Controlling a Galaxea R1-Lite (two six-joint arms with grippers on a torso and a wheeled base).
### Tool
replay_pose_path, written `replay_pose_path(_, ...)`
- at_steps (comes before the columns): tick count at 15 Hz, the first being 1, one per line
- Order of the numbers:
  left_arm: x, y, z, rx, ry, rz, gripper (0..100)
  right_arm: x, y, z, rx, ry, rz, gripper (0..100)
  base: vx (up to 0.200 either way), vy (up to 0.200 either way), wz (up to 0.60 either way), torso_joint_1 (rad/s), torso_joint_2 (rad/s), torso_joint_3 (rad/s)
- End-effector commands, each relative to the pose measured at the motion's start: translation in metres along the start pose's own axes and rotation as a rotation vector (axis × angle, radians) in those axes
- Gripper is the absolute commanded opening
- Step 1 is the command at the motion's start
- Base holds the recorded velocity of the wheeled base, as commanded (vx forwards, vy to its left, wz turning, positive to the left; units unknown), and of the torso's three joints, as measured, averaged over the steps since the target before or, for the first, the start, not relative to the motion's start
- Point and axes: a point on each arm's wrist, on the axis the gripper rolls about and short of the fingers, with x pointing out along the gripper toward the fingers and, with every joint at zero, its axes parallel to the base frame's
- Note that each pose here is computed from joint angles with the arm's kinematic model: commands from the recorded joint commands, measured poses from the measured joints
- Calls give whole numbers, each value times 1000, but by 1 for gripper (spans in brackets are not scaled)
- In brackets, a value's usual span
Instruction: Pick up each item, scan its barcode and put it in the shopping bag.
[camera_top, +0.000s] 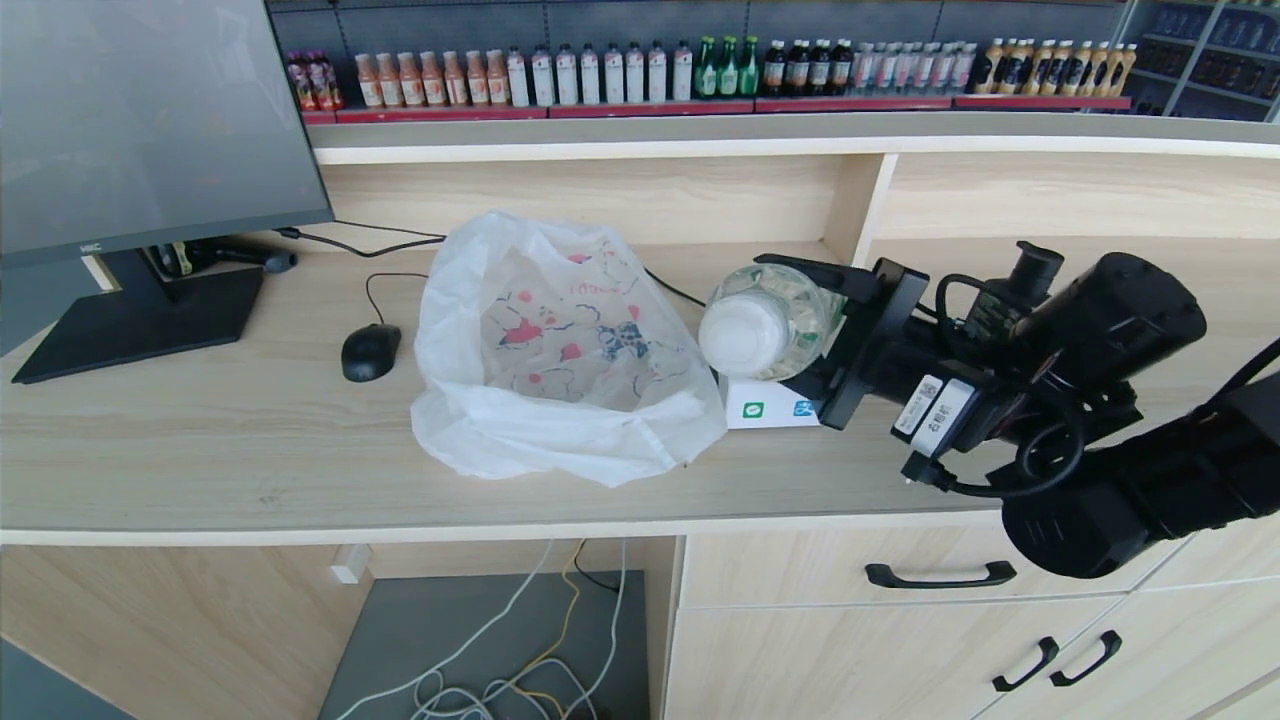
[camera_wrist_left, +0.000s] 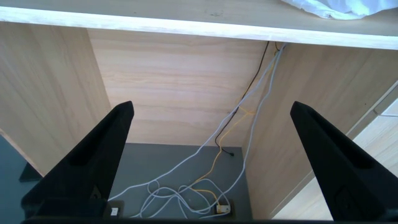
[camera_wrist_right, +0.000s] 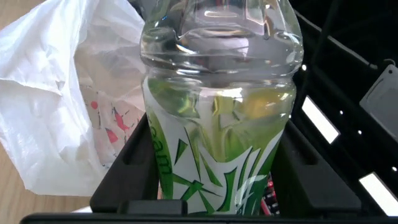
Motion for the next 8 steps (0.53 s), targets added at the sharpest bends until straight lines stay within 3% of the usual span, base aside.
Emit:
replay_pose_path(1,0,0,0,0,0,0,100,-2,-18,14,-12,3,-40,0,0,0,0,0,0,0)
replay_pose_path(8,0,0,0,0,0,0,100,15,-32,49,145,50,-179,0,0,0,0,0,0,0)
